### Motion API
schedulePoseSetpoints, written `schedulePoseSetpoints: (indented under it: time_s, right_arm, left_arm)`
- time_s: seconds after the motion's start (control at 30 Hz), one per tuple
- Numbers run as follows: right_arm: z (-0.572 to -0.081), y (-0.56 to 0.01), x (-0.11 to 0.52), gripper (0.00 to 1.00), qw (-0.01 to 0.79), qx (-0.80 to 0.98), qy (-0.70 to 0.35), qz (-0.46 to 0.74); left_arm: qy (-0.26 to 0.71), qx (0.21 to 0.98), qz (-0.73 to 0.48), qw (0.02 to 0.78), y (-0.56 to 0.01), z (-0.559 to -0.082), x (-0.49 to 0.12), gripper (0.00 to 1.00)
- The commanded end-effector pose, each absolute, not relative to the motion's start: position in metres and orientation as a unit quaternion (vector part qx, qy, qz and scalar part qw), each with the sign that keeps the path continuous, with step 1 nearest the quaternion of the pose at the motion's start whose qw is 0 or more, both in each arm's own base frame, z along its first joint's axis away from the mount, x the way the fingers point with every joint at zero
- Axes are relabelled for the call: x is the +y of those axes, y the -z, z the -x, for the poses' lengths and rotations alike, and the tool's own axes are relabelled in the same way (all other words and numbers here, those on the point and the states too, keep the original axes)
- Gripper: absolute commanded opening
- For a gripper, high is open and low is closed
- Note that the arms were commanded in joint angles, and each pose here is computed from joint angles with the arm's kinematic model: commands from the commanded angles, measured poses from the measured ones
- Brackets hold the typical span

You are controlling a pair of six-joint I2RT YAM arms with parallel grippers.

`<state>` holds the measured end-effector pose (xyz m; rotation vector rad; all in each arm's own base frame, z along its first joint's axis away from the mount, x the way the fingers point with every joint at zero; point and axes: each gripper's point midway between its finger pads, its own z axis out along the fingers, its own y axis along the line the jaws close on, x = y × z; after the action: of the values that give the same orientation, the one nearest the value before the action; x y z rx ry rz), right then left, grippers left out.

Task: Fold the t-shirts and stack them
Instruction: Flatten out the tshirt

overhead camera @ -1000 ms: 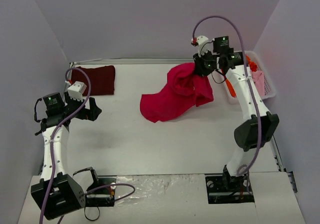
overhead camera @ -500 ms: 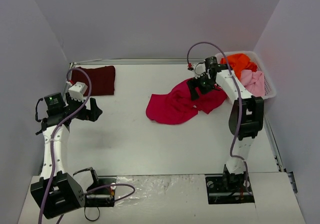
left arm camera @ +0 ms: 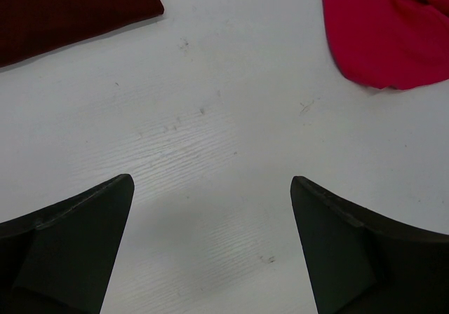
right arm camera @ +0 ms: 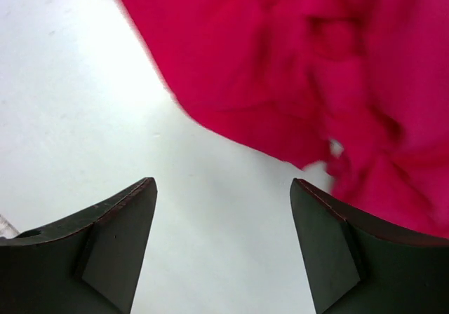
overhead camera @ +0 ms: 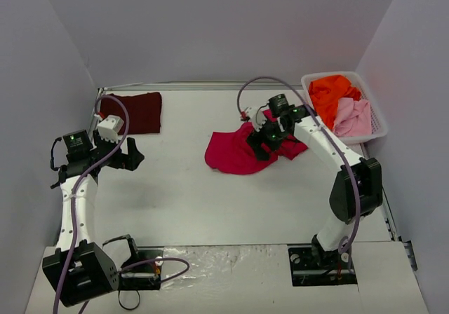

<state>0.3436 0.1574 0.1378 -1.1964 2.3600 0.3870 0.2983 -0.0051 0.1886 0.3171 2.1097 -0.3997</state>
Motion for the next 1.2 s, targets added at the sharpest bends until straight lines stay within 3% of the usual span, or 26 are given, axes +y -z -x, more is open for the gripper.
schedulePoseSetpoints:
  time_s: [0.0, 0.13, 0.53, 1.17]
  right_arm:
    - [-0.315, -0.134, 0.187, 0.73, 0.221, 0.823, -0.138, 0.504]
    - [-0.309, -0.120, 0.215, 0.72, 0.216, 0.806, -0.128, 0.536]
    - [-0.297, -0.057, 0.253, 0.47, 0.150, 0.794, -0.081, 0.583]
    - [-0.311, -0.022, 0.264, 0.50, 0.126, 0.796, -0.056, 0.589]
  left_arm:
    - [0.157, 0.844, -0.148, 0.491, -0.208, -0.302, -0.007, 0.94]
    - [0.144, 0.857, -0.130, 0.477, -0.202, -0.306, 0.002, 0.94]
    - [0.137, 0.861, -0.120, 0.474, -0.198, -0.306, 0.008, 0.94]
    - [0.134, 0.859, -0.124, 0.479, -0.199, -0.306, 0.009, 0.94]
